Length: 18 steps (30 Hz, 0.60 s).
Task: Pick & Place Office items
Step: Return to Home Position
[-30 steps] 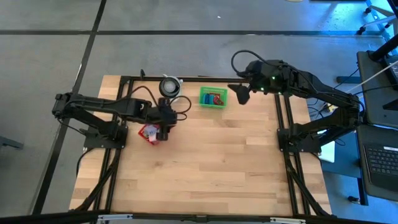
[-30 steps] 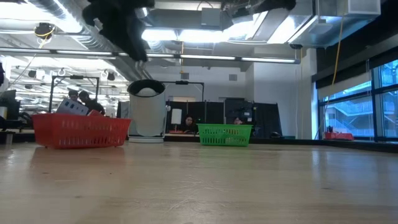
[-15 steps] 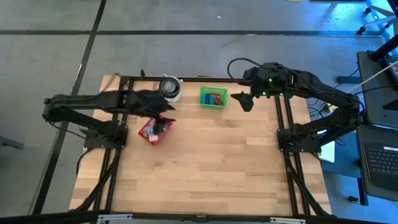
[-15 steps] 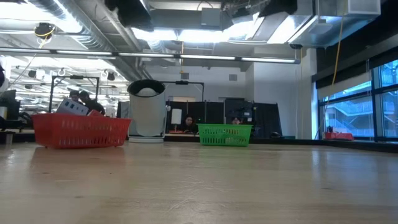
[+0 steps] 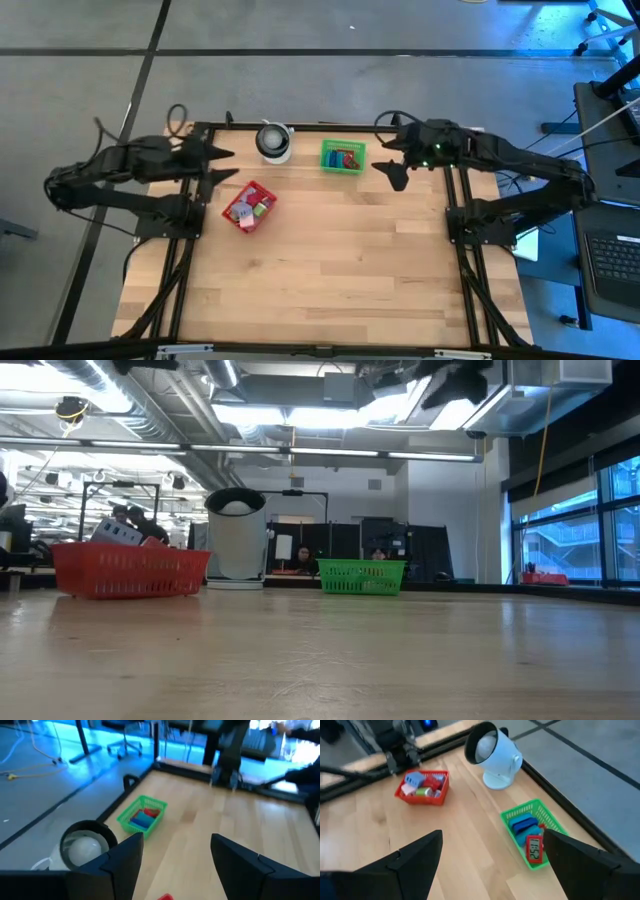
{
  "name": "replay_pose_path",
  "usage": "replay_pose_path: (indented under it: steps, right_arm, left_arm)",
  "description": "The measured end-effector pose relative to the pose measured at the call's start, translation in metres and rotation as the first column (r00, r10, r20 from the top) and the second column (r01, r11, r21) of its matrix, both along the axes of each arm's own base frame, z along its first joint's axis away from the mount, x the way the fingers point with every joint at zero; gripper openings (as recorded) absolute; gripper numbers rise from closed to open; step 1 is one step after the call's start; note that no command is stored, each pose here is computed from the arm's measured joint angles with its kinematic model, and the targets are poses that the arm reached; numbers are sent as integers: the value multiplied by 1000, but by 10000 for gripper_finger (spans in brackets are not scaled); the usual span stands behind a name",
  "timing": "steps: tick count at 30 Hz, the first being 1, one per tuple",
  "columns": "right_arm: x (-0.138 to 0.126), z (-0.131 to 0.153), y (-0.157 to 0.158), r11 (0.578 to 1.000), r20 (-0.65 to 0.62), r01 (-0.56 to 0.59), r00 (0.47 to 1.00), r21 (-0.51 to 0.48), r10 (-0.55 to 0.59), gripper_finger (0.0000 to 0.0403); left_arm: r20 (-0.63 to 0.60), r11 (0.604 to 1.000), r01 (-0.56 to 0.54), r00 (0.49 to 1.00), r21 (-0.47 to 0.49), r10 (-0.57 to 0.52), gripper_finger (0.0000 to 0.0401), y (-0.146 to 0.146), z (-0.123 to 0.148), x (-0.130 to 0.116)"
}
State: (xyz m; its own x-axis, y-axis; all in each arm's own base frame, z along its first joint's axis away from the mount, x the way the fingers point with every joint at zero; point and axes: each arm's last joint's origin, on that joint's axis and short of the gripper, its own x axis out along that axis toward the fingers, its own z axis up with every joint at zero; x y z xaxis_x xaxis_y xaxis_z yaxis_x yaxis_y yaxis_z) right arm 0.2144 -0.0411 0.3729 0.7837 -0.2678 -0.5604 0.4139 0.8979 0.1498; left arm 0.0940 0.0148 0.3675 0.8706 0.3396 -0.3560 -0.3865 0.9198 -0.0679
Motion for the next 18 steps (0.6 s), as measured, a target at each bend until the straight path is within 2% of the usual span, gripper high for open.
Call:
replay_pose_path:
  steps: [5,11,15,18]
  right_arm:
    - [-19,-32,3,999,107,36,993,37,-39,347]
    - [-45,-64,6,995,269,88,958,49,-98,347]
    - [-54,-86,8,997,432,74,898,37,-83,347]
    - [-58,-105,9,996,552,71,829,57,-91,347]
  left_arm:
    - [89,998,-69,994,-12,70,231,0,-14,-24]
    - [227,997,-75,971,-13,76,229,-2,-26,-47]
    - [297,999,-50,954,-15,52,231,-3,-30,-59]
    - [325,999,-40,945,-17,44,229,-4,-33,-65]
